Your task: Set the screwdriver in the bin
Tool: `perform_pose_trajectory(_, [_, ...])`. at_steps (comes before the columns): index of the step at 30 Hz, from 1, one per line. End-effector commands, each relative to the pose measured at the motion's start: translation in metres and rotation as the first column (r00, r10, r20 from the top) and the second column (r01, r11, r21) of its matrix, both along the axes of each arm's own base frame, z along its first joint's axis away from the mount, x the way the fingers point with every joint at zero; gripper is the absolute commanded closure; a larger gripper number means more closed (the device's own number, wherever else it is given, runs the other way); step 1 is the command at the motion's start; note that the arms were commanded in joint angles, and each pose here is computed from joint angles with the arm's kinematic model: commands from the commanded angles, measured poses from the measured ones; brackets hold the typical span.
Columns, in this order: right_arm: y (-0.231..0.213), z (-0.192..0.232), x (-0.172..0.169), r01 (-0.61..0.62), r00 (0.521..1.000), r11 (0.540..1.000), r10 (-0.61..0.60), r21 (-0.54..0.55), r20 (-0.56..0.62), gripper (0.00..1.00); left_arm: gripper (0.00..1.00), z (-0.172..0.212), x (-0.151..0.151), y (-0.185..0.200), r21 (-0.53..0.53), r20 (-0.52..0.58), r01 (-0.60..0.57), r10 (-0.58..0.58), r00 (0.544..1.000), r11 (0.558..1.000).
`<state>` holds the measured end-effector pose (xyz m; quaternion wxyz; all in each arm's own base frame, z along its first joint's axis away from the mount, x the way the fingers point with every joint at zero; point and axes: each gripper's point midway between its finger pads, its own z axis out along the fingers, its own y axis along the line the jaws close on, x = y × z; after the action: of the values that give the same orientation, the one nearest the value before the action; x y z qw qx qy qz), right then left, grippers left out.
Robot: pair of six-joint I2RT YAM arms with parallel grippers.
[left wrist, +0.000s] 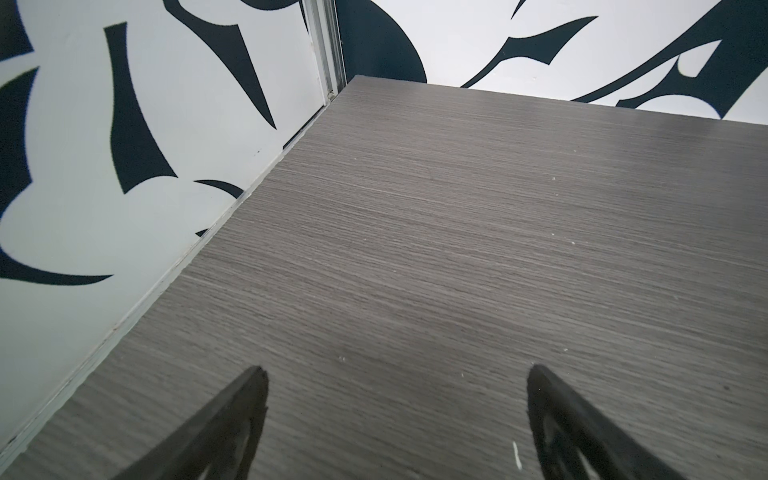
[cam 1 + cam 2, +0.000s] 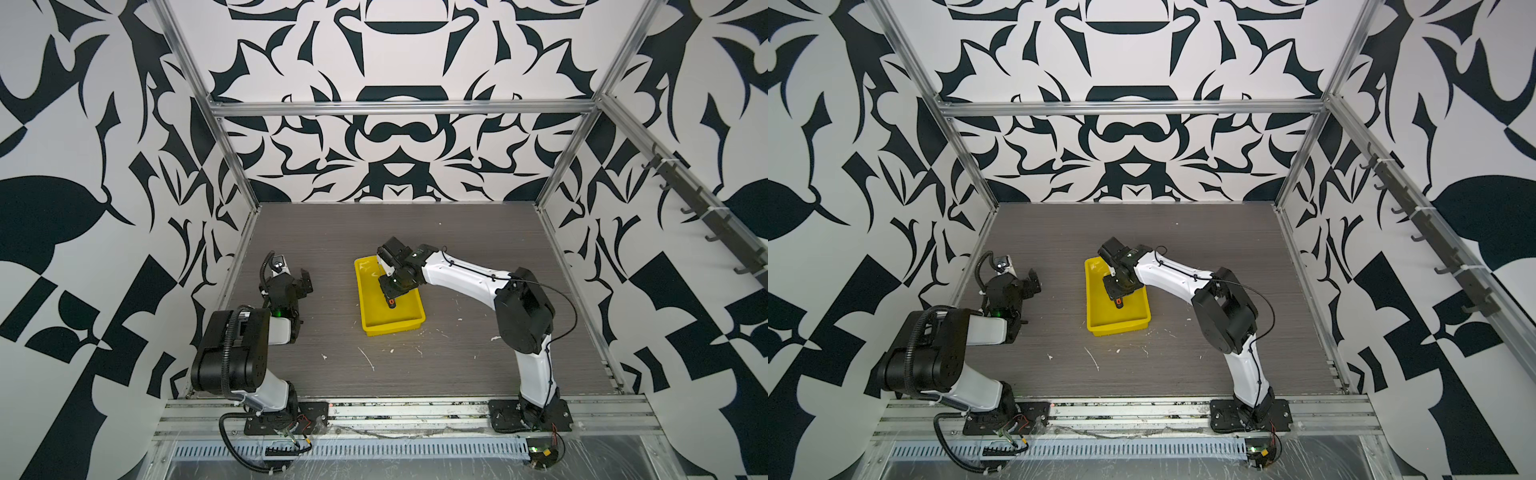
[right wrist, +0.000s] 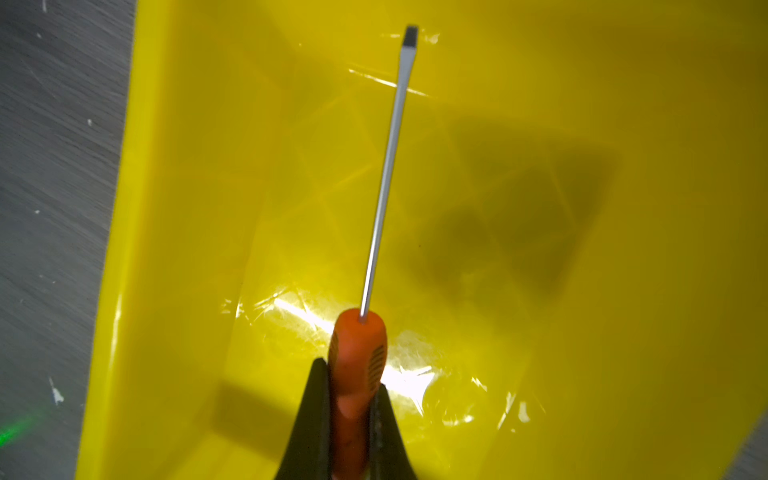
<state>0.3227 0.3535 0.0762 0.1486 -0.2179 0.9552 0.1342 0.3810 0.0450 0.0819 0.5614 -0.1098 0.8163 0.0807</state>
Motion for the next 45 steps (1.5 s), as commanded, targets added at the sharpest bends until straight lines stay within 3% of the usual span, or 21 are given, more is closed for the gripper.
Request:
perform_pose_trajectory(1, [0.009,0.022,0.011,-0.009,0.997,0.996,0.002,0.086,0.082,0.87,0.01,0.01,0.007,0.001,-0.01,0.042,-0.01,0.011,0.999,1.0])
perform_pose_trajectory(8, [0.008,0.023,0.013,-0.016,0.994,0.996,0.006,0.092,0.107,0.7,0.01,0.01,0.007,0.001,-0.01,0.043,-0.011,0.011,0.999,1.0])
perform_pose_trajectory(11, [0.003,0.028,0.013,-0.01,0.993,0.997,0.0,0.081,0.121,0.55,0.01,0.01,0.007,0.001,-0.01,0.042,-0.01,0.011,0.999,1.0])
perform_pose_trajectory(13, [-0.003,0.039,0.014,0.005,0.988,0.997,-0.016,0.076,0.151,0.37,0.01,0.01,0.007,0.001,-0.01,0.041,-0.012,0.012,0.999,1.0])
perform_pose_trajectory(15, [-0.013,0.058,0.016,0.023,0.977,0.997,-0.039,0.079,0.208,0.07,0.01,0.01,0.007,0.001,-0.01,0.042,-0.011,0.012,0.999,1.0])
perform_pose_trajectory(16, [-0.021,0.072,0.017,0.036,0.966,0.996,-0.055,0.079,0.252,0.02,0.01,0.01,0.007,0.001,-0.01,0.042,-0.01,0.01,0.999,1.0])
perform_pose_trajectory(19, [-0.061,0.112,0.018,0.122,0.905,0.99,-0.143,0.077,0.401,0.0,0.01,0.01,0.007,0.001,-0.01,0.041,-0.011,0.011,0.999,1.0])
perform_pose_trajectory(25, [-0.161,0.162,-0.015,0.268,0.777,0.952,-0.303,0.146,0.552,0.0,0.01,0.01,0.007,0.001,-0.01,0.042,-0.011,0.011,0.999,1.0])
perform_pose_trajectory(27, [-0.215,0.167,-0.027,0.425,0.651,0.893,-0.415,0.148,0.636,0.0,0.01,0.01,0.007,0.0,-0.01,0.043,-0.01,0.01,0.999,1.0])
perform_pose_trajectory(29, [-0.255,0.168,-0.045,0.474,0.509,0.853,-0.467,0.218,0.723,0.0,0.01,0.01,0.007,0.001,-0.01,0.043,-0.01,0.011,0.999,1.0])
perform_pose_trajectory(31, [-0.268,0.169,-0.059,0.375,0.382,0.884,-0.42,0.277,0.823,0.0,0.01,0.011,0.008,0.001,-0.01,0.044,-0.01,0.01,0.999,1.0])
perform_pose_trajectory(33, [-0.262,0.168,-0.072,0.205,0.251,0.945,-0.303,0.255,0.919,0.0,0.01,0.01,0.007,0.0,-0.01,0.042,-0.01,0.01,0.999,1.0])
perform_pose_trajectory(34, [-0.269,0.157,-0.075,0.216,0.226,0.95,-0.274,0.226,0.935,0.0,0.01,0.011,0.007,0.001,-0.009,0.043,-0.01,0.011,0.999,1.0])
perform_pose_trajectory(35, [-0.285,0.147,-0.074,0.293,0.218,0.934,-0.274,0.205,0.937,0.0,0.01,0.01,0.007,0.001,-0.01,0.042,-0.011,0.011,0.999,1.0])
perform_pose_trajectory(37, [-0.303,0.125,-0.068,0.373,0.245,0.912,-0.277,0.174,0.929,0.0,0.01,0.01,0.007,0.0,-0.01,0.042,-0.01,0.01,0.999,1.0])
perform_pose_trajectory(40, [-0.312,0.107,-0.058,0.389,0.236,0.887,-0.356,0.248,0.904,0.0,0.01,0.01,0.007,0.001,-0.01,0.043,-0.011,0.011,0.999,1.0])
perform_pose_trajectory(45, [-0.321,0.081,-0.032,0.45,0.266,0.866,-0.362,0.217,0.894,0.0,0.01,0.01,0.007,0.001,-0.01,0.042,-0.011,0.011,0.999,1.0])
